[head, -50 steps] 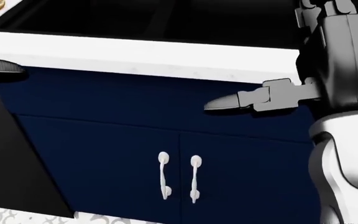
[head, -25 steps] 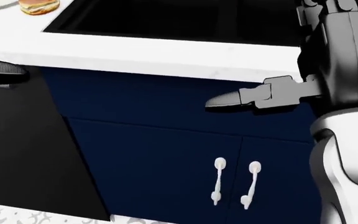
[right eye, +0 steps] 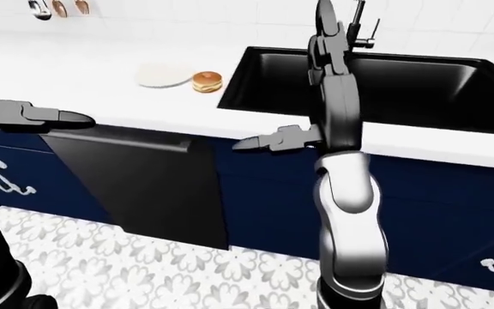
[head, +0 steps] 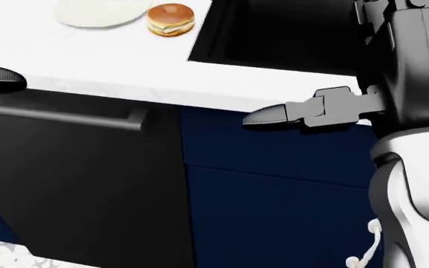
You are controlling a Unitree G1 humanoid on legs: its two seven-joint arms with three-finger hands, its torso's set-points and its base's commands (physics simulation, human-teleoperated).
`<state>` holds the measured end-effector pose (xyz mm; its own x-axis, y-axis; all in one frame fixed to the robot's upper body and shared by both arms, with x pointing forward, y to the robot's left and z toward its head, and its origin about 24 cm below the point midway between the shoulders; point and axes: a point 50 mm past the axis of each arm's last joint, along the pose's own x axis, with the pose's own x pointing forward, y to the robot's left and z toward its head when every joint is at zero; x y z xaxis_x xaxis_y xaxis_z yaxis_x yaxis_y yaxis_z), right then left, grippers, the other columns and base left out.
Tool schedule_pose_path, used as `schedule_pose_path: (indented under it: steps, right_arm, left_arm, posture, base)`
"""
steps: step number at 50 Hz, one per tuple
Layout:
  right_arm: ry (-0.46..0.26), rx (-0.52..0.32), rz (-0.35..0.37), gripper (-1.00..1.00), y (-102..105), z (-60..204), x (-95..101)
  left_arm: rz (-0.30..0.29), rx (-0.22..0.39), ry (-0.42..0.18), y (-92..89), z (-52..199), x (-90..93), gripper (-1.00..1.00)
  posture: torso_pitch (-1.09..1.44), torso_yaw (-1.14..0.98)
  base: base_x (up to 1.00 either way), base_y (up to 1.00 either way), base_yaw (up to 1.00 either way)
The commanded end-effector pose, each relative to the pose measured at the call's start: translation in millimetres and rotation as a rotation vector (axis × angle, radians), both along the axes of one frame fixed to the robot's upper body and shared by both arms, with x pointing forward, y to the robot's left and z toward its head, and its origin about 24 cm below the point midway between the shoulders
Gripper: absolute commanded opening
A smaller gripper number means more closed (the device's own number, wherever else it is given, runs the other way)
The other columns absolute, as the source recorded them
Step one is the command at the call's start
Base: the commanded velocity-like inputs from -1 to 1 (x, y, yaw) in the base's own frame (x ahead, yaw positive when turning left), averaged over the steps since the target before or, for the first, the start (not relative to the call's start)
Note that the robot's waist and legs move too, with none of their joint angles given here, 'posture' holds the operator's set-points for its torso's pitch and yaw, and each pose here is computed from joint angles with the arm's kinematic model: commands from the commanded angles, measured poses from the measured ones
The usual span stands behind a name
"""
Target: Place the pastries on the plates.
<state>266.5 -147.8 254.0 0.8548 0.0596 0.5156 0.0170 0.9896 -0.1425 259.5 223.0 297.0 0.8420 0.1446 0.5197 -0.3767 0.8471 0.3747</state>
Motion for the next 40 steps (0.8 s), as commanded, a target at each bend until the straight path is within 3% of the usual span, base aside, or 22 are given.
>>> schedule_pose_path:
  steps: [1, 16, 40]
  right_arm:
    - [-0.049, 0.011, -0.012, 1.00, -2.2, 9.4, -3.0]
    - [-0.067, 0.011, -0.018, 1.00, -4.6, 11.2, -7.3]
    - [-0.064, 0.098, -0.042, 1.00, -11.4, 13.0, -5.4]
  left_arm:
    - [-0.007, 0.020, -0.055, -2.5, 10.5, -5.2, 1.00]
    - [-0.004, 0.022, -0.053, -2.0, 9.5, -7.8, 1.00]
    - [-0.005, 0.031, -0.050, -3.1, 10.5, -5.3, 1.00]
  posture:
    - [0.02, -0.09]
    - [0.02, -0.09]
    - [0.02, -0.09]
  base:
    - [0.00, 0.00, 0.00]
    - [0.15, 0.07, 0.00]
    - [0.25, 0.00, 0.00]
